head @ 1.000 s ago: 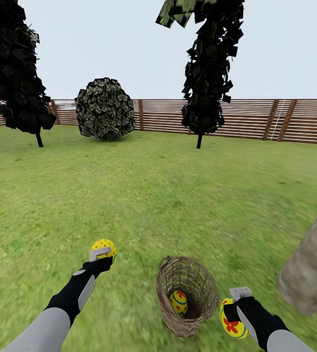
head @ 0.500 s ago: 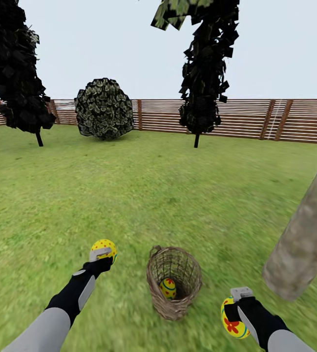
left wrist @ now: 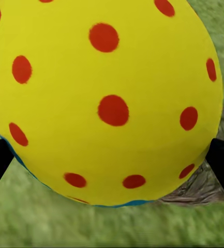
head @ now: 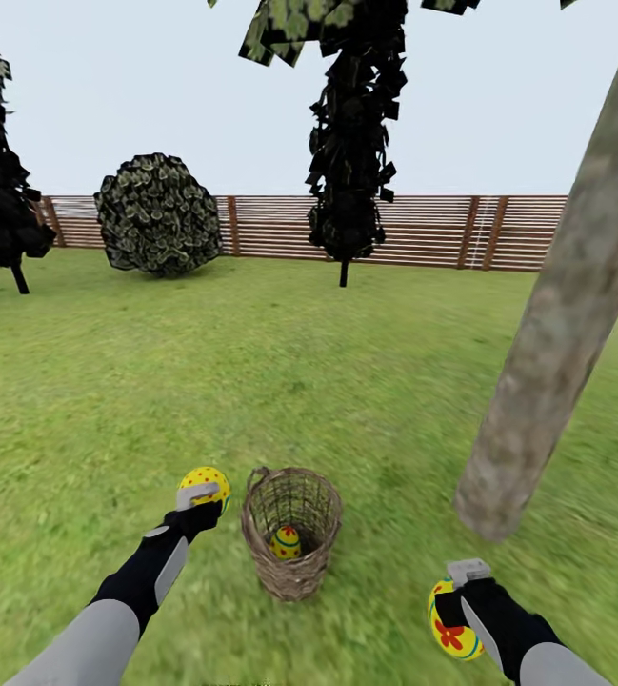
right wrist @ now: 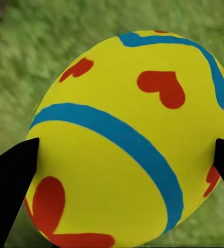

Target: Take the three Easter eggs out of the wicker basket on the lawn in the garden, then place them on the lawn next to a single tree (choose any tree) so that all three eggs are next to the same tree and none are left in the basket.

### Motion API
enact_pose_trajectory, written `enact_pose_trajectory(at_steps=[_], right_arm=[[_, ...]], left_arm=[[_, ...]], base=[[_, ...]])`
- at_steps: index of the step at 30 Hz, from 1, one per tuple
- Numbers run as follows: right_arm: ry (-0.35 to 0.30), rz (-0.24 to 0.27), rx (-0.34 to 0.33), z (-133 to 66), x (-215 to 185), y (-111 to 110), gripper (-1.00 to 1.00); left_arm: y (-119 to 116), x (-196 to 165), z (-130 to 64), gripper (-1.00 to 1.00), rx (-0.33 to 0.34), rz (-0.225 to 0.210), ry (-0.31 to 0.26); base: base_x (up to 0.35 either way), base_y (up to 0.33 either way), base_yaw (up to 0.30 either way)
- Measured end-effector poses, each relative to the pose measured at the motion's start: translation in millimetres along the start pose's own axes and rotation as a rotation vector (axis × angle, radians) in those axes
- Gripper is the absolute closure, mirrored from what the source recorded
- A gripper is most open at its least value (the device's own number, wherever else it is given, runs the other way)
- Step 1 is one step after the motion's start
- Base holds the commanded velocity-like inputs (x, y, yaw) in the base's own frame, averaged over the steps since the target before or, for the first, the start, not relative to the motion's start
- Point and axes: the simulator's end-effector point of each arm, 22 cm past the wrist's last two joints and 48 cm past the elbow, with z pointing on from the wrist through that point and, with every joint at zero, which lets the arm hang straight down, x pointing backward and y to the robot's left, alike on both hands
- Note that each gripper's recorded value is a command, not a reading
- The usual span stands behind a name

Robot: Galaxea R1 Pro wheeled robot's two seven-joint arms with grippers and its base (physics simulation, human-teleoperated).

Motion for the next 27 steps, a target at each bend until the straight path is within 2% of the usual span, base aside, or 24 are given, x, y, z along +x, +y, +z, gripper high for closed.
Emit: enact_pose_trajectory(at_steps=[16, 27], right_arm=[[-0.001, 0.002, 0.006, -0.3, -0.2, -4.2, 1.00], [-0.002, 0.000, 0.002, -0.6, -0.6, -0.5, 1.00]], left_arm=[[-5.2, 1.2, -0.4, 1.00, 0.007, -0.001, 0.002], [-13.1, 2.8, -1.0, 1.00, 0.016, -0.001, 0.004]], base=[[-0.187, -0.155, -0.290], [-0.025, -0.280, -0.021]])
